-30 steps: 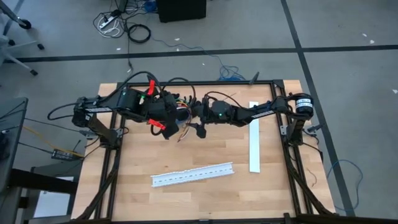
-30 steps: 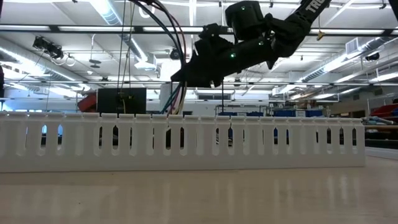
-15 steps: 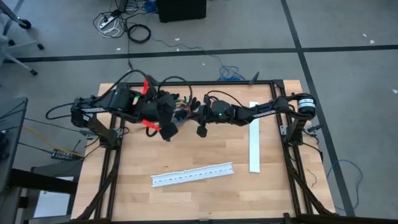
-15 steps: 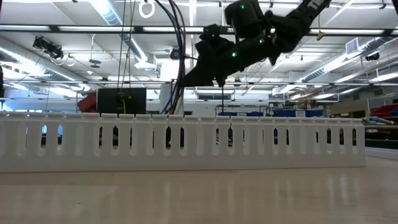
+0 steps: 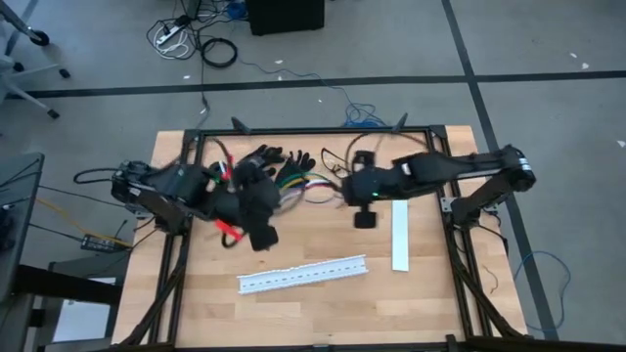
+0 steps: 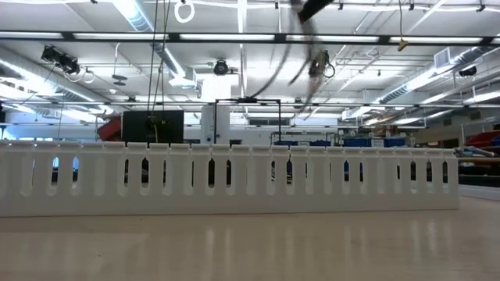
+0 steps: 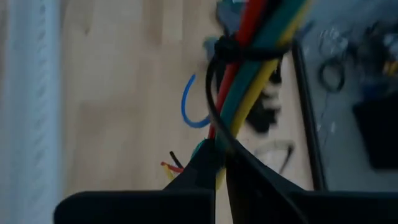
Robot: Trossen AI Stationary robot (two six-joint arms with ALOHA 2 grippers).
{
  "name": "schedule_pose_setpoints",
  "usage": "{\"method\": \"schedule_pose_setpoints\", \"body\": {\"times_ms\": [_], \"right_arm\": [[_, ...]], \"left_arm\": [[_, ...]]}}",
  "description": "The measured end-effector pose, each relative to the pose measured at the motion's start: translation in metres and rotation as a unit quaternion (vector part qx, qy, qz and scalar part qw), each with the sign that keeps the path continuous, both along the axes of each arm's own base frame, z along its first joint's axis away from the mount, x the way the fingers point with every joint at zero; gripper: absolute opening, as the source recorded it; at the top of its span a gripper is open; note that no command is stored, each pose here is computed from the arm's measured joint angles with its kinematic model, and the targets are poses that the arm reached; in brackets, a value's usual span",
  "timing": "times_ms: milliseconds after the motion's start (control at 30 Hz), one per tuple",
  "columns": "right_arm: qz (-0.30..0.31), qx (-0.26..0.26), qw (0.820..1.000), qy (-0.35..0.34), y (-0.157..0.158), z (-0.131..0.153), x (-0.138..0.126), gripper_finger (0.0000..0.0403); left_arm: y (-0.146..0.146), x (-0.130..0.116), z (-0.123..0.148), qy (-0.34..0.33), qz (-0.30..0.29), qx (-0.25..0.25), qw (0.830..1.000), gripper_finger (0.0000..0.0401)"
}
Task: Ziptie cables
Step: Put the ziptied cables in a white cable duct
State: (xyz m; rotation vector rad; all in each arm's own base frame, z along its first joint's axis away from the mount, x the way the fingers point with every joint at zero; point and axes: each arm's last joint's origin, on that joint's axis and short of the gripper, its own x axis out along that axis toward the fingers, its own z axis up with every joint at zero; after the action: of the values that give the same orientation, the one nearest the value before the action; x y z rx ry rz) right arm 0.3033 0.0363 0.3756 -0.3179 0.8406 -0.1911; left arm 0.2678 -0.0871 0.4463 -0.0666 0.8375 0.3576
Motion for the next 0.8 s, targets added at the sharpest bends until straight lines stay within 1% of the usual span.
{"method": "schedule_pose_setpoints", "body": {"times_ms": [100, 133, 233, 333, 400, 500, 567, 667, 733, 800], "right_arm": [[-0.008, 0.034, 0.999, 0.028, 0.018, 0.025, -0.023, 0.0007], [-0.007, 0.054, 0.998, 0.037, 0.025, 0.029, -0.029, 0.0006], [0.011, 0.119, 0.991, 0.053, 0.051, 0.028, -0.033, 0.0004], [0.023, 0.139, 0.987, 0.072, 0.08, 0.011, -0.023, 0.0003], [0.035, 0.157, 0.981, 0.105, 0.1, -0.007, -0.013, 0.0003], [0.058, 0.191, 0.964, 0.174, 0.128, -0.036, -0.002, 0.0002], [0.068, 0.208, 0.951, 0.217, 0.142, -0.053, 0.003, 0.0002], [0.062, 0.211, 0.939, 0.266, 0.148, -0.073, 0.011, 0.0002], [0.058, 0.204, 0.933, 0.291, 0.145, -0.084, 0.016, 0.0002], [0.061, 0.201, 0.93, 0.302, 0.141, -0.088, 0.02, 0.0002]], "left_arm": [[-0.02, 0.012, -0.015, 0.029, -0.032, 0.011, 0.999, 0.0], [-0.027, 0.016, -0.02, 0.039, -0.045, 0.013, 0.998, 0.0], [-0.051, 0.027, -0.039, 0.075, -0.083, 0.029, 0.993, 0.0], [-0.078, 0.036, -0.064, 0.119, -0.12, 0.058, 0.984, 0.0], [-0.094, 0.04, -0.083, 0.157, -0.135, 0.084, 0.975, 0.0], [-0.116, 0.042, -0.108, 0.202, -0.147, 0.123, 0.96, 0.0], [-0.129, 0.045, -0.126, 0.225, -0.156, 0.142, 0.951, 0.0], [-0.146, 0.05, -0.151, 0.253, -0.167, 0.168, 0.938, 0.0], [-0.151, 0.053, -0.163, 0.269, -0.173, 0.183, 0.93, 0.0], [-0.155, 0.056, -0.173, 0.28, -0.175, 0.191, 0.924, 0.0]]}}
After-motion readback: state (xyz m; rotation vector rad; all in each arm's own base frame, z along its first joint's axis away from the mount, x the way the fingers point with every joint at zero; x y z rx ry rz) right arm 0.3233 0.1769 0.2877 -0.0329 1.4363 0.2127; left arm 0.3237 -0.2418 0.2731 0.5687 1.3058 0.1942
